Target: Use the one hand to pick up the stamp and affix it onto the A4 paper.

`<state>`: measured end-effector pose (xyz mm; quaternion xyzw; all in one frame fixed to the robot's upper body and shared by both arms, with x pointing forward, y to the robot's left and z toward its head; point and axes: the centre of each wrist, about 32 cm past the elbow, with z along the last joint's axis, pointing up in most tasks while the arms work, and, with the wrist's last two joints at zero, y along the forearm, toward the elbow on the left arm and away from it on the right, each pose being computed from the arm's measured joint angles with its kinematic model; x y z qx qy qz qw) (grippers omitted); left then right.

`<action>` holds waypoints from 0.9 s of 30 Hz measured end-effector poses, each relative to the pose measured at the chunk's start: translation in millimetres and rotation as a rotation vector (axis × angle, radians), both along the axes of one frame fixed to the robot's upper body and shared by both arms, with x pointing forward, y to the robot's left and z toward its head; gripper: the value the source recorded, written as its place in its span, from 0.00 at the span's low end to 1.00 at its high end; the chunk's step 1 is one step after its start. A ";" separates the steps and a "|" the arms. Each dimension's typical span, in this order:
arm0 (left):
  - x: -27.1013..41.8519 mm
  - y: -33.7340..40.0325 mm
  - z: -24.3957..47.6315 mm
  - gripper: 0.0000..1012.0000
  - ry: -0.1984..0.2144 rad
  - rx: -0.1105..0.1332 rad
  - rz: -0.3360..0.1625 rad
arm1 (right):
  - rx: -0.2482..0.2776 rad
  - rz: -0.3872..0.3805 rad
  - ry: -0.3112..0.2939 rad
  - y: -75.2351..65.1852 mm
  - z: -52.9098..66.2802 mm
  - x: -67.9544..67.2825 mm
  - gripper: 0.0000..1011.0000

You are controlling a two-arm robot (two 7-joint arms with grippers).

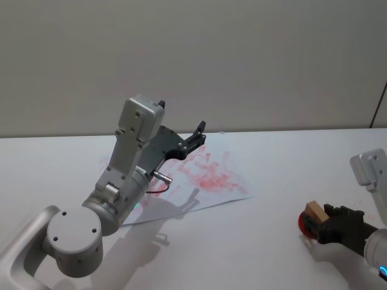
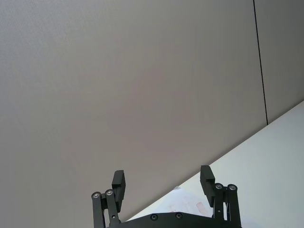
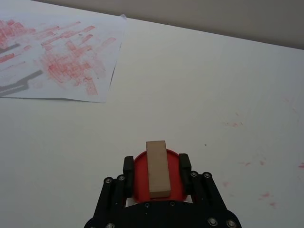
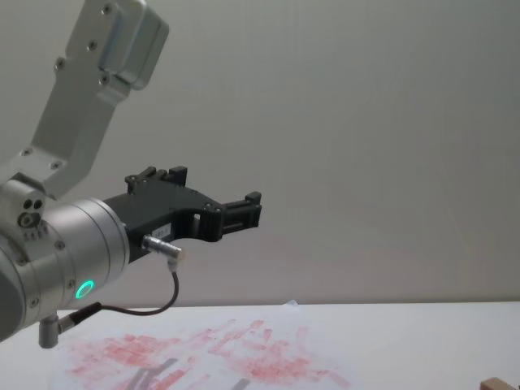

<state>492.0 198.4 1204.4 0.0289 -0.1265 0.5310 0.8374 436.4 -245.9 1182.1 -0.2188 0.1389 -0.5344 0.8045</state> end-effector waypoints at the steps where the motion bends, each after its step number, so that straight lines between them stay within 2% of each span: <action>1: 0.0 0.0 0.0 0.99 0.000 0.000 0.000 | 0.000 0.000 0.000 0.0 0.0 0.0 0.55; 7: 0.0 0.0 0.0 0.99 0.000 0.000 0.000 | -0.003 0.000 0.002 0.1 -0.4 -0.3 0.75; 8: 0.0 0.0 0.0 0.99 0.000 0.000 0.000 | -0.003 0.000 0.002 0.1 -0.4 -0.3 0.75; 9: 0.0 0.0 0.0 0.99 0.000 0.000 0.000 | -0.004 0.000 0.002 0.1 -0.4 -0.3 0.82; 12: 0.0 0.0 0.0 0.99 0.000 0.000 0.000 | -0.004 -0.001 0.002 0.1 -0.6 -0.4 0.87; 15: 0.0 0.0 0.0 0.99 0.000 0.000 0.000 | -0.005 -0.001 0.003 0.1 -0.7 -0.5 0.97; 17: 0.0 0.0 0.0 0.99 0.000 0.000 0.000 | -0.005 -0.001 0.003 0.1 -0.8 -0.5 0.99; 27: 0.0 0.0 0.0 0.99 0.000 0.000 0.000 | -0.006 -0.002 0.004 0.1 -0.9 -0.6 0.99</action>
